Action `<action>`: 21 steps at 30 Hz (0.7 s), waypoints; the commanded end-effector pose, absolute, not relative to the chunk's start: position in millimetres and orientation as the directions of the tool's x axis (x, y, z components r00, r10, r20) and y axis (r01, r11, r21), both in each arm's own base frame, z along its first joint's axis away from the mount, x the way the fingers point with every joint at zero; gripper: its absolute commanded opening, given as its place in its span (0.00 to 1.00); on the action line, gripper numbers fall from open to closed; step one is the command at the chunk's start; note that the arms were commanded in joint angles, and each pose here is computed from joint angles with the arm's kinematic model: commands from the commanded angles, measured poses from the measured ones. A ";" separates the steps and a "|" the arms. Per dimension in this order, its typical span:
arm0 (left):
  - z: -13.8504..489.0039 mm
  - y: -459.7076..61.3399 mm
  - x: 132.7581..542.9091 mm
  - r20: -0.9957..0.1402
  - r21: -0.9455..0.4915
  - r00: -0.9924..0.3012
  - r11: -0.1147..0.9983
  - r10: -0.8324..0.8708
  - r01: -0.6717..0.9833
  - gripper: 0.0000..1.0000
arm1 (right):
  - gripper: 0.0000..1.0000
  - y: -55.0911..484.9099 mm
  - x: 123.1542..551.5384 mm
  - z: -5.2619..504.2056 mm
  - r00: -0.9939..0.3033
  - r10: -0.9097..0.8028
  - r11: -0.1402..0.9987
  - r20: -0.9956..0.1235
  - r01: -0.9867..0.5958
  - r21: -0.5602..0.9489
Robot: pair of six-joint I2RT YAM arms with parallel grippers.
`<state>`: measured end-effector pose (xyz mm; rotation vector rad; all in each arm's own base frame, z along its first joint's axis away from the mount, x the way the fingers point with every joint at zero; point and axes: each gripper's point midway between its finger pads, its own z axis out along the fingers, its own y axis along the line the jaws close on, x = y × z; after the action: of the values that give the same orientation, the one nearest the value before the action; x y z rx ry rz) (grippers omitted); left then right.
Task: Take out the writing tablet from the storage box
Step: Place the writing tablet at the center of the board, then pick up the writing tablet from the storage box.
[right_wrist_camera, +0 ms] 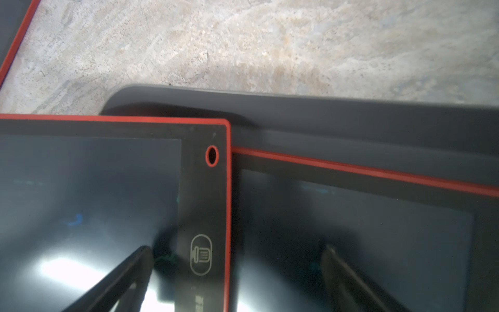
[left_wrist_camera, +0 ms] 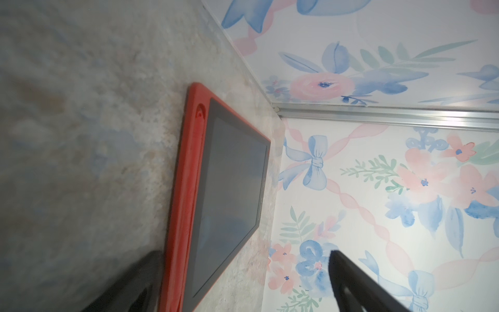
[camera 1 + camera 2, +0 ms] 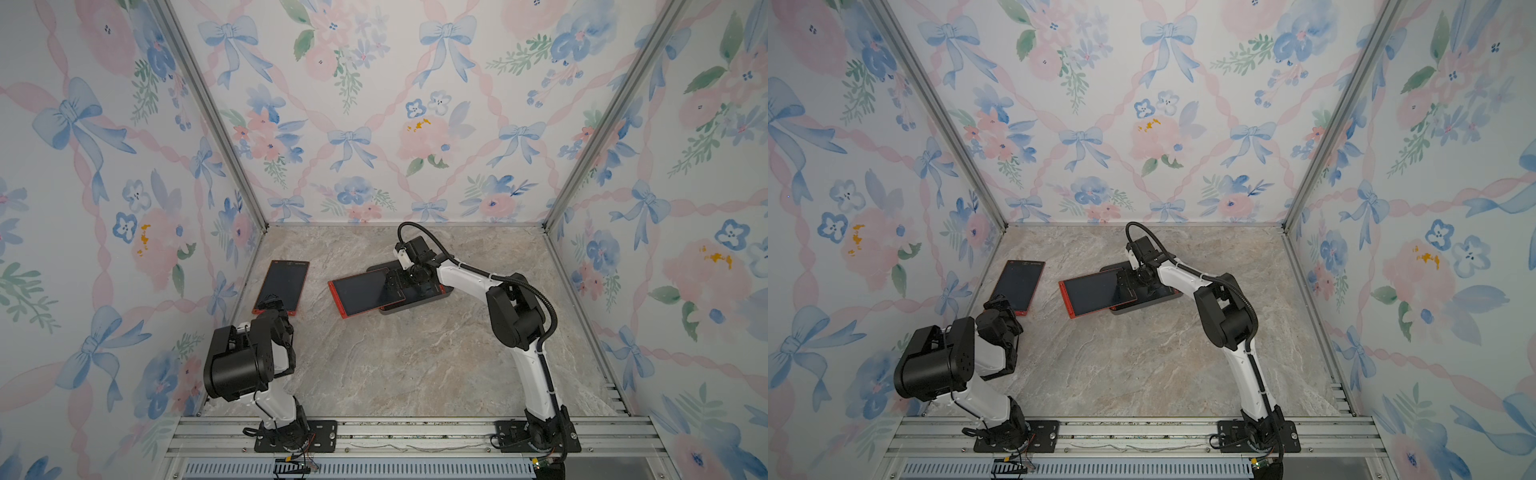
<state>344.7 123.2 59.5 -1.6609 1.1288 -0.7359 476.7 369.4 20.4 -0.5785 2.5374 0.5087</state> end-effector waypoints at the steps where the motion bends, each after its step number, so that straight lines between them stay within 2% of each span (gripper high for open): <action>1: 9.3 113.4 316.2 -0.113 -0.790 0.350 -0.130 -0.930 -0.599 0.98 | 1.00 358.1 454.7 -25.4 -0.842 -0.353 0.854 -0.407 -0.468 0.227; 8: 47.4 124.0 300.5 -0.311 -0.702 0.360 -0.042 -0.879 -0.711 0.98 | 1.00 361.4 454.3 -26.0 -0.842 -0.350 0.849 -0.410 -0.470 0.241; 11: 59.3 117.5 302.1 -0.344 -0.701 0.311 0.022 -0.886 -0.713 0.98 | 1.00 362.0 454.1 -27.2 -0.843 -0.350 0.847 -0.409 -0.471 0.245; 13: 65.0 108.8 309.6 -0.354 -0.700 0.235 0.090 -0.905 -0.708 0.98 | 1.00 362.5 453.1 -27.8 -0.844 -0.350 0.847 -0.407 -0.471 0.248; 17: 80.2 69.3 340.7 -0.389 -0.692 -0.058 0.333 -0.919 -0.640 0.96 | 1.00 362.6 451.8 -29.5 -0.841 -0.353 0.845 -0.409 -0.475 0.247; 19: 88.0 35.5 358.7 -0.424 -0.679 -0.253 0.490 -0.870 -0.547 0.95 | 1.00 363.2 452.1 -29.3 -0.840 -0.355 0.843 -0.410 -0.477 0.248; 21: 87.1 -0.6 370.9 -0.415 -0.677 -0.426 0.586 -0.804 -0.446 0.93 | 1.00 363.5 452.6 -29.4 -0.840 -0.355 0.843 -0.410 -0.477 0.248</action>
<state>358.0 50.3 87.3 -1.3260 1.8143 -0.4959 477.0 371.5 20.9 -0.5818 2.5332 0.5214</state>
